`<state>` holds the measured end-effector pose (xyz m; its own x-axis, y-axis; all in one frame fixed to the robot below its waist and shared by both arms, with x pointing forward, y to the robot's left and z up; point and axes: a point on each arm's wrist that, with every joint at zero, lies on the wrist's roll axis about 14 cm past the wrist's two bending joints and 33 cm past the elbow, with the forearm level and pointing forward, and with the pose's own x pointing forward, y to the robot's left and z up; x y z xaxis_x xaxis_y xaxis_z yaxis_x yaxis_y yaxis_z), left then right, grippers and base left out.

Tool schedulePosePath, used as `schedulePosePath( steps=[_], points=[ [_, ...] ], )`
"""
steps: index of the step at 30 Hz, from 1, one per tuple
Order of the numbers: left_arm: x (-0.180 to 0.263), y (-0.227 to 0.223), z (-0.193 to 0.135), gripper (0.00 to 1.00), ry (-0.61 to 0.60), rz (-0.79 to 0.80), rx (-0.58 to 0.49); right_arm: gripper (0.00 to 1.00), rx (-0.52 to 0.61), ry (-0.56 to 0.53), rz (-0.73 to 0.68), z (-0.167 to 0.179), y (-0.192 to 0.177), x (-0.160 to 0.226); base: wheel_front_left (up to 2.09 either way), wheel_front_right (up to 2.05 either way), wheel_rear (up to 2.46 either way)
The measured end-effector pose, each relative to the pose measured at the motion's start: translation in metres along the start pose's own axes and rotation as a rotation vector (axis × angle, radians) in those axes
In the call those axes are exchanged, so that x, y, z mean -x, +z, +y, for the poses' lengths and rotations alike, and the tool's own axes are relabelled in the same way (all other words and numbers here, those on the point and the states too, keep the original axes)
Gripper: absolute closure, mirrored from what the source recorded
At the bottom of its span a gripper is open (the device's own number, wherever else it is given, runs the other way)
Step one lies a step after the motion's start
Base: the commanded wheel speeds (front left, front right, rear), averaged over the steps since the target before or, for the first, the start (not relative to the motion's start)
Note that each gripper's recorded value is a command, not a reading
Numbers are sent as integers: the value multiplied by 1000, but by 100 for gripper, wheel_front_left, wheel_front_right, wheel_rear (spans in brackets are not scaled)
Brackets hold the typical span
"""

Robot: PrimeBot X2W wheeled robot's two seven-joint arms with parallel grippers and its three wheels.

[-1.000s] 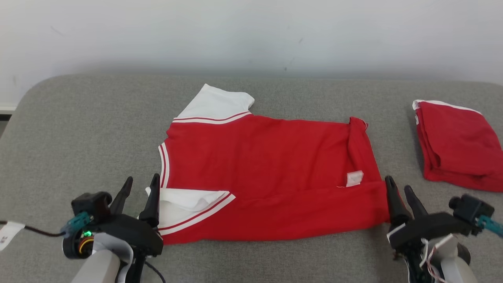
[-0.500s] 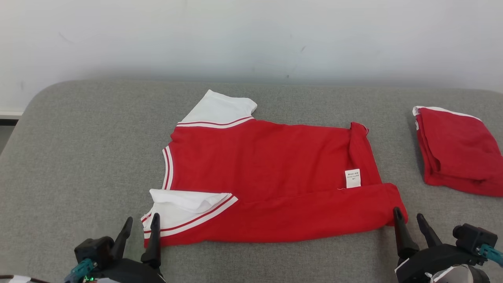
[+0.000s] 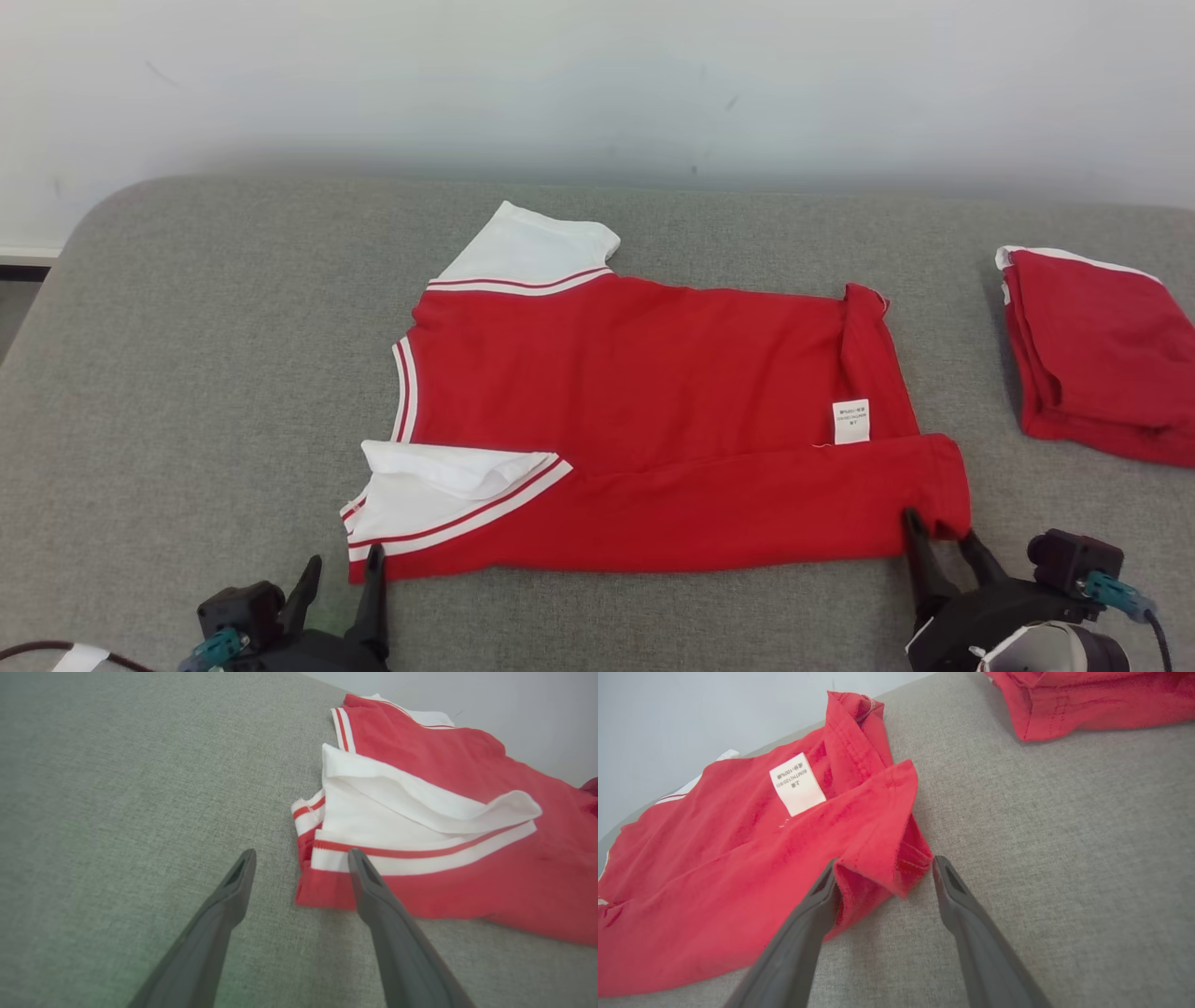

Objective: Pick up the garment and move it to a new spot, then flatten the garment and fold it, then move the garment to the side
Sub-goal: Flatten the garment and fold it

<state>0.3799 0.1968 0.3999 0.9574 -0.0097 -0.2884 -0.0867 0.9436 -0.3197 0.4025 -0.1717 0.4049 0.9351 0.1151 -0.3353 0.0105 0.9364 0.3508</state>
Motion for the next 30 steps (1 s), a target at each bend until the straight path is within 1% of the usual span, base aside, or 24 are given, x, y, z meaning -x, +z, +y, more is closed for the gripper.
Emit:
schedulePosePath(
  steps=[1,2,3,4,5,9,13,20,21,22,23,24,27,30],
  points=[
    [0,-1,-1,0,-2,4,4,100,14,6,6,1,-2,0,0,0,0],
    [-1,-3,0,45,2,11,7,100,40,15,9,2,-3,0,0,0,0],
    [-1,-5,0,80,4,16,13,100,60,19,6,1,-3,0,0,0,0],
    [-1,-6,0,96,5,23,16,100,67,18,5,0,-3,1,0,0,0],
    [-2,-6,1,100,7,24,17,100,68,16,2,-2,-2,1,0,0,0],
    [-3,-5,0,100,7,23,25,100,87,9,-1,-10,-1,5,0,0,0],
    [-1,-3,4,100,18,17,31,100,75,-7,6,-20,-6,15,0,0,0],
    [2,-5,2,100,7,13,27,100,52,-11,-11,-23,-4,19,0,0,0],
    [0,-1,0,100,0,-1,25,41,52,-10,-13,-22,-4,19,0,0,0],
    [0,4,-1,91,-5,-18,25,0,49,-8,-13,-22,-4,19,0,0,0],
    [0,8,-2,32,-10,-33,17,0,47,-5,-12,-21,-5,19,0,0,0],
    [0,12,-3,0,-16,-48,11,0,44,-3,-12,-20,-6,18,0,0,0],
    [3,17,-8,0,-32,-77,10,0,55,16,-36,-16,0,16,0,0,0],
    [8,4,-21,0,-66,-48,0,0,56,22,-60,-15,7,15,0,0,0]
  ],
)
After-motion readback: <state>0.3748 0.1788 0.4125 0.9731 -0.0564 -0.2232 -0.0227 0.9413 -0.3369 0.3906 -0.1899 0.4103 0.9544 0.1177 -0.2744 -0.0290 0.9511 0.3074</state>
